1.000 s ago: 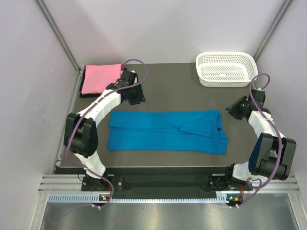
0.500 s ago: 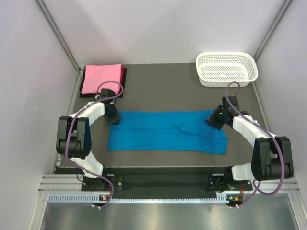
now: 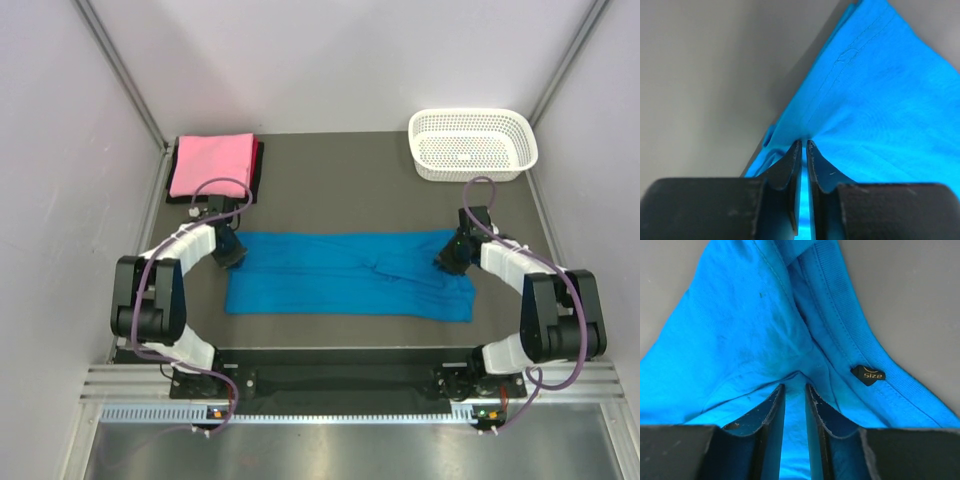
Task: Fold and stack the t-shirts
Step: Fold the tshirt
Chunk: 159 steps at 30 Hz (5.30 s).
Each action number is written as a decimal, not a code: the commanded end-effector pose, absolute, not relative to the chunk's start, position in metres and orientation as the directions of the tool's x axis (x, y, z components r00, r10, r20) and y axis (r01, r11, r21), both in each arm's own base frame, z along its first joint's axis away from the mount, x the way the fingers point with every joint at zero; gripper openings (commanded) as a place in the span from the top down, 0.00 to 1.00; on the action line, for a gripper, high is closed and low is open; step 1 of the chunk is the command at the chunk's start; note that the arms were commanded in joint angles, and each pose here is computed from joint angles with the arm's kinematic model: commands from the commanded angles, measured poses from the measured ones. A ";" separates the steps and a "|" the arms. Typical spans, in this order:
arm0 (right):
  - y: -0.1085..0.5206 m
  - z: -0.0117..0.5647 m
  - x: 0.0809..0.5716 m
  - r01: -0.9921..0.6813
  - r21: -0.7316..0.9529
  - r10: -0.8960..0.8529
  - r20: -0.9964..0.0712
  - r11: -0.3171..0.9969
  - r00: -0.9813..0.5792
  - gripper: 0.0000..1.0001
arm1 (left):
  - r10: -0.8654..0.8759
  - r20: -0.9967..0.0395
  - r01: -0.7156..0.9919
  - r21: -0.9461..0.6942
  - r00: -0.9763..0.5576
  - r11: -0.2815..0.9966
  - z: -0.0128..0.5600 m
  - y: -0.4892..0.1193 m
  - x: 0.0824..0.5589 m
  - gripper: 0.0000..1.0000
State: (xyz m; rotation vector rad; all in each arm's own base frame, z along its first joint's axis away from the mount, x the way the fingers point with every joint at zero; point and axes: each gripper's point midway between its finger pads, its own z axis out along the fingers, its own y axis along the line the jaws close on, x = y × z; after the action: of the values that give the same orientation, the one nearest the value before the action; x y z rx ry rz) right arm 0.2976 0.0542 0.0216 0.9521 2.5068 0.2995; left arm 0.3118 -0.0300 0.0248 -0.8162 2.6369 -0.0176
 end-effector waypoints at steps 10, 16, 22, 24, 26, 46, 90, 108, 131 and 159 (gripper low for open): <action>0.035 0.022 0.310 0.574 0.272 0.633 -0.407 0.772 -0.658 0.77 | -0.592 -0.428 -0.585 -0.165 -0.683 0.794 0.057 -0.017 0.332 0.84; 0.034 0.019 0.312 0.571 0.273 0.631 -0.411 0.774 -0.658 0.76 | -0.607 -0.374 -0.609 -0.126 -0.702 0.783 0.027 -0.013 0.317 0.88; 0.037 0.018 0.321 0.543 0.309 0.624 -0.435 0.780 -0.649 0.74 | -0.614 -0.327 -0.619 -0.103 -0.718 0.779 0.009 -0.015 0.295 0.88; 0.038 0.021 0.325 0.531 0.309 0.614 -0.440 0.789 -0.655 0.73 | -0.610 -0.346 -0.611 -0.119 -0.713 0.782 0.021 -0.015 0.302 0.85; 0.037 0.027 0.328 0.526 0.299 0.604 -0.445 0.796 -0.661 0.73 | -0.595 -0.378 -0.592 -0.137 -0.710 0.794 0.042 -0.015 0.308 0.81; 0.044 0.047 0.354 0.714 0.342 0.784 -0.382 0.611 -0.488 0.68 | -0.523 -0.293 -0.417 -0.355 -0.801 0.837 0.043 -0.072 0.377 0.71; 0.203 0.011 0.550 0.308 0.466 0.525 -0.461 0.829 -0.716 0.68 | -0.702 -0.296 -0.614 -0.343 -0.648 0.711 0.041 0.042 0.350 0.63; 0.143 0.048 0.525 0.410 0.329 0.525 -0.562 0.851 -0.639 0.78 | -0.714 -0.176 -0.654 -0.299 -0.678 0.695 -0.002 0.032 0.334 1.00; 0.193 0.177 0.510 0.043 0.588 0.479 -0.613 0.808 -0.628 0.54 | -0.802 -0.264 -0.830 -0.007 -0.536 0.558 0.006 0.095 0.275 1.00; 0.122 0.091 0.381 0.225 0.481 0.504 -0.596 0.847 -0.624 0.50 | -0.717 -0.461 -0.673 -0.294 -0.523 0.679 0.113 0.070 0.324 0.30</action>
State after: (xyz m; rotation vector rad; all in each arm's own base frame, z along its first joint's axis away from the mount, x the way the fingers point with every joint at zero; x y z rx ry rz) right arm 0.3596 0.1274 0.0661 0.4981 2.3866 0.4696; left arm 0.3004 0.0885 0.0827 -1.2557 2.4007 -0.0120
